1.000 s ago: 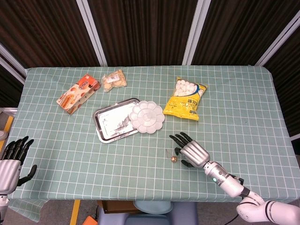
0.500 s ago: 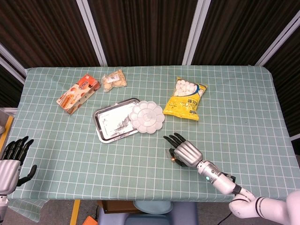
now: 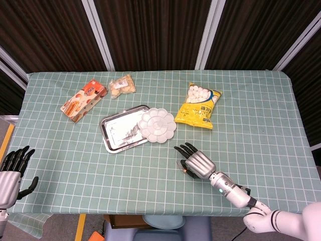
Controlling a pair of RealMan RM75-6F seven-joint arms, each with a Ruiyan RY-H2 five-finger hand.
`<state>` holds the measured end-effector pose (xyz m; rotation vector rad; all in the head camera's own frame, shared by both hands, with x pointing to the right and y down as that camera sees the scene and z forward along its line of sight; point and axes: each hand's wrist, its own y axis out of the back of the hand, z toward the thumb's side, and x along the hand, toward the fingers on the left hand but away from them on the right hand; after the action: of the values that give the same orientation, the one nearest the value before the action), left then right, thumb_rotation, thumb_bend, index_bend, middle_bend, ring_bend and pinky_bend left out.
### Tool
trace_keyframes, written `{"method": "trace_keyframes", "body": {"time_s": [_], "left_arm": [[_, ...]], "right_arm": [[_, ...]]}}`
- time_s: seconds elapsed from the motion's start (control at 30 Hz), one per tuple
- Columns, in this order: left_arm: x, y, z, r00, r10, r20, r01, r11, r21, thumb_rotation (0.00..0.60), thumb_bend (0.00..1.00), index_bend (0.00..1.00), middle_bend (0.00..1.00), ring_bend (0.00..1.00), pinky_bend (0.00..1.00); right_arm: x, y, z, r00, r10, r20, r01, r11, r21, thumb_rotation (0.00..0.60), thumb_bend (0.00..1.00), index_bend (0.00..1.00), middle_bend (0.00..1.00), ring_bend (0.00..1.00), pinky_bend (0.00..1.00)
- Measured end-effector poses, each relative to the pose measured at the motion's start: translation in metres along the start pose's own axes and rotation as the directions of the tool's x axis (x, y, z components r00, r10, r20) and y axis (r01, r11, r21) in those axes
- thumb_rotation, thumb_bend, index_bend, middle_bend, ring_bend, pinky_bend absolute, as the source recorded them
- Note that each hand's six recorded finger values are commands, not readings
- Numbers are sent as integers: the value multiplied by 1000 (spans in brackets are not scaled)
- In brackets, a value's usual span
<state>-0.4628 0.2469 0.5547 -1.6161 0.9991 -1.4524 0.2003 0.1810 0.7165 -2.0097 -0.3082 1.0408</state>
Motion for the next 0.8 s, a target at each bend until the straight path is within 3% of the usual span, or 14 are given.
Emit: {"method": "trace_keyframes", "body": {"time_s": [0.47, 0.8], "left_arm": [[0, 2, -1, 1000, 6, -2, -6, 1000, -2, 600, 405, 0, 0, 0, 71], [1, 3, -4, 1000, 17, -12, -17, 1000, 10, 600, 404, 0, 0, 0, 71]], "right_arm": [[2, 5, -2, 999, -35, 4, 35, 999, -2, 600, 559, 800, 167, 0, 0], [-22, 43, 9, 990, -140, -7, 139, 987, -80, 600, 562, 813, 185, 0, 0]]}}
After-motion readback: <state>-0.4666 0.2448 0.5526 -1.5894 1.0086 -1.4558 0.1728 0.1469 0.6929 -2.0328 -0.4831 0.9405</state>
